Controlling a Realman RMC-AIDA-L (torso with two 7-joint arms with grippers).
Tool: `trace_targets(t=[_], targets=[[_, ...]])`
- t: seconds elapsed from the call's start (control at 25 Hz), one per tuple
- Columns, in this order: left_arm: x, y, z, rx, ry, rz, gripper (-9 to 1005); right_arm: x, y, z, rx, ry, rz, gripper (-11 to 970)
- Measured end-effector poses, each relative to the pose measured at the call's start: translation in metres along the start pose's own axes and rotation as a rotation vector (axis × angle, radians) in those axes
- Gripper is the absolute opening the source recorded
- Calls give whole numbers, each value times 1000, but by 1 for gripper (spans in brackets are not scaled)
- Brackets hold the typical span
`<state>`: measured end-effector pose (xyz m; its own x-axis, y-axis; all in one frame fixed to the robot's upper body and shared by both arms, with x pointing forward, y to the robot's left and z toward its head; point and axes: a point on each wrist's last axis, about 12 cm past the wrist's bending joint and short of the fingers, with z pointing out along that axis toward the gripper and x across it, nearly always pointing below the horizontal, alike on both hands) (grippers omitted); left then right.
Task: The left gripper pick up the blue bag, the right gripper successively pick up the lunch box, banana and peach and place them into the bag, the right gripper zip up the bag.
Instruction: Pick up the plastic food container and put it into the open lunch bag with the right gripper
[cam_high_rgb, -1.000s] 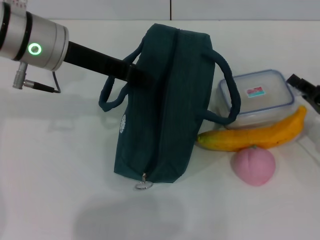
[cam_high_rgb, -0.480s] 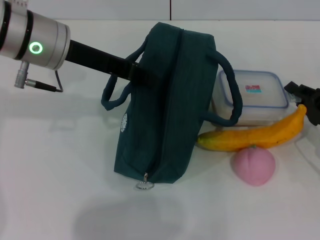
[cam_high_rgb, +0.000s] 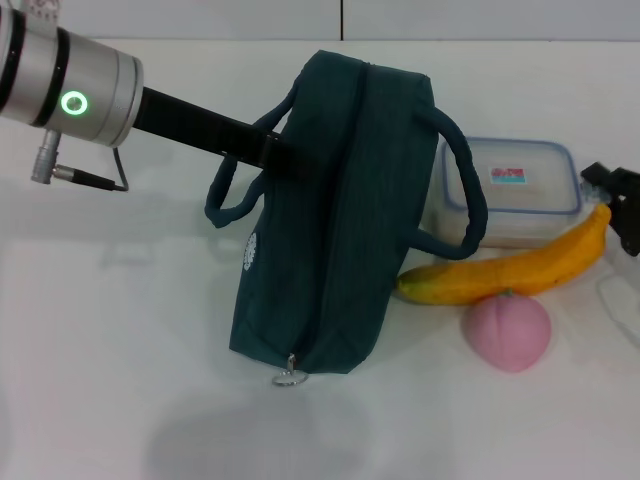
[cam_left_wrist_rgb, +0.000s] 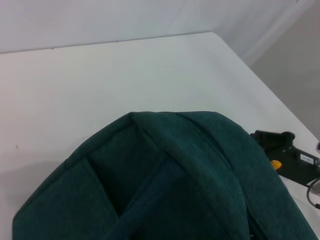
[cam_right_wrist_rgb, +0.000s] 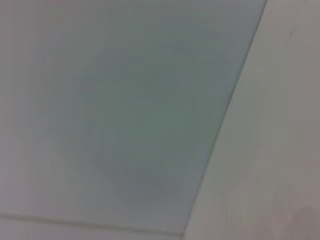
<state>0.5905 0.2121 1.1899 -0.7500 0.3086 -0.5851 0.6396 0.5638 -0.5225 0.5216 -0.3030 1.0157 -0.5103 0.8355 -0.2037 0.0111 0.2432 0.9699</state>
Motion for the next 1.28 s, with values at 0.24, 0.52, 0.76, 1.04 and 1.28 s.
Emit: trace_targets(t=[0.24,0.52,0.76,1.04,1.28], targets=[[2,0,0,0,2,-2,42,-4,0,-13,-56,-79,53,118],[1,1,0,-4,-1,0,42,-4,1,-18,-82,-94,77,99],[1,1,0,-5,-2,-1,42,-4,5,-22,-130,-108,115,95],[1,1,0,-5,-1,-2,42,-6,9,-27,-192,-134,157,98],[-1,0,0,-4,-1,1,42,-8,13,-33,-242,-160,171,100]])
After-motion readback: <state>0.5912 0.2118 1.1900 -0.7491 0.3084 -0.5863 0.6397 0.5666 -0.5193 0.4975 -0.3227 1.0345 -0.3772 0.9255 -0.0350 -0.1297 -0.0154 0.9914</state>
